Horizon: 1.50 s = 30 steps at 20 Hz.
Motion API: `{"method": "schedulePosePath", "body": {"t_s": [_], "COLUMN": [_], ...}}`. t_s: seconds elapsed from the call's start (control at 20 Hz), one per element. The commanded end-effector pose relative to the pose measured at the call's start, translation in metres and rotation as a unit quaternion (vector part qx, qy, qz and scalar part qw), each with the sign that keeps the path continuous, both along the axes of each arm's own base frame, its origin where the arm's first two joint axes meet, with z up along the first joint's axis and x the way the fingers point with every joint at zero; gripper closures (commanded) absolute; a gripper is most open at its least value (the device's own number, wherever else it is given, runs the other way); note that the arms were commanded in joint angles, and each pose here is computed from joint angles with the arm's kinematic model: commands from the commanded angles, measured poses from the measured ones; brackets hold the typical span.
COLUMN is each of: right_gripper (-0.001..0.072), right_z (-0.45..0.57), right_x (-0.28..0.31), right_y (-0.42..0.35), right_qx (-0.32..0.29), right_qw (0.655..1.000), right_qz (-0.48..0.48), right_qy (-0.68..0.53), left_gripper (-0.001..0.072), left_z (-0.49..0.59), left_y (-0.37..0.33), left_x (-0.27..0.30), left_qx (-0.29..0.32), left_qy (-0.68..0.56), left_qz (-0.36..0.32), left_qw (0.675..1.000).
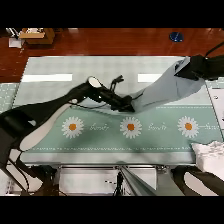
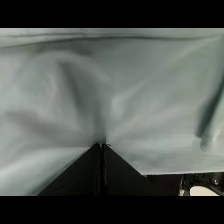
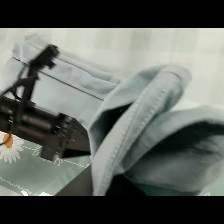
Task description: Fold the shirts.
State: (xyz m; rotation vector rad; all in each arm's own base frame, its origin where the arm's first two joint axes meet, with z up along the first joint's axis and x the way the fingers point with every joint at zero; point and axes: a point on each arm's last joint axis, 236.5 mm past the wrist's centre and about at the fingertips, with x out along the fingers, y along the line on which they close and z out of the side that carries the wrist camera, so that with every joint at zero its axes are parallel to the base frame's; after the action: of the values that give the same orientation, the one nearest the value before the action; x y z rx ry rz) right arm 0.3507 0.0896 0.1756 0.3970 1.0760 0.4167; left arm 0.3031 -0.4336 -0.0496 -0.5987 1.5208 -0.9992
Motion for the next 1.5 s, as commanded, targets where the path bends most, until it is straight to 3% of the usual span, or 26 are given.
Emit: {"method": "schedulePosePath", "body": {"t_s": [0.0, 0.25, 0.45, 0.6, 0.8, 0.95, 1.35, 1.4, 1.45], "right_gripper": [0.0689, 0.0689, 0.0689, 0.0689, 0.0689, 0.0689, 0.0685, 0.0583, 0.0386], "right_z": [0.010, 0.001, -0.012, -0.024, -0.059, -0.101, -0.180, -0.184, -0.185], "right_x": [-0.007, -0.021, -0.023, -0.004, 0.037, 0.054, 0.057, 0.057, 0.056], "right_y": [0.001, -0.002, 0.018, 0.059, 0.131, 0.185, 0.315, 0.324, 0.331], "right_qx": [0.001, -0.016, -0.067, -0.082, -0.056, -0.047, 0.056, 0.074, 0.089], "right_qw": [1.000, 1.000, 0.997, 0.995, 0.995, 0.994, 0.995, 0.995, 0.994], "right_qz": [-0.005, 0.004, 0.034, 0.057, 0.071, 0.091, 0.076, 0.066, 0.058], "right_qy": [-0.009, 0.022, 0.021, -0.004, -0.030, -0.033, -0.025, -0.019, -0.013], "left_gripper": [0.0686, 0.0690, 0.0689, 0.0688, 0.0688, 0.0688, 0.0688, 0.0687, 0.0688], "left_z": [-0.013, 0.016, 0.084, 0.147, 0.204, 0.219, 0.219, 0.216, 0.213], "left_y": [-0.033, 0.015, 0.147, 0.266, 0.388, 0.439, 0.445, 0.440, 0.434], "left_x": [-0.013, 0.052, 0.133, 0.170, 0.165, 0.142, 0.113, 0.112, 0.112], "left_qx": [-0.001, 0.003, 0.040, 0.057, 0.077, 0.093, 0.094, 0.092, 0.090], "left_qy": [-0.004, -0.080, -0.179, -0.233, -0.270, -0.279, -0.265, -0.262, -0.261], "left_qz": [0.016, 0.065, 0.142, 0.240, 0.336, 0.355, 0.323, 0.317, 0.310], "left_qw": [1.000, 0.995, 0.973, 0.940, 0.899, 0.888, 0.904, 0.907, 0.910]}}
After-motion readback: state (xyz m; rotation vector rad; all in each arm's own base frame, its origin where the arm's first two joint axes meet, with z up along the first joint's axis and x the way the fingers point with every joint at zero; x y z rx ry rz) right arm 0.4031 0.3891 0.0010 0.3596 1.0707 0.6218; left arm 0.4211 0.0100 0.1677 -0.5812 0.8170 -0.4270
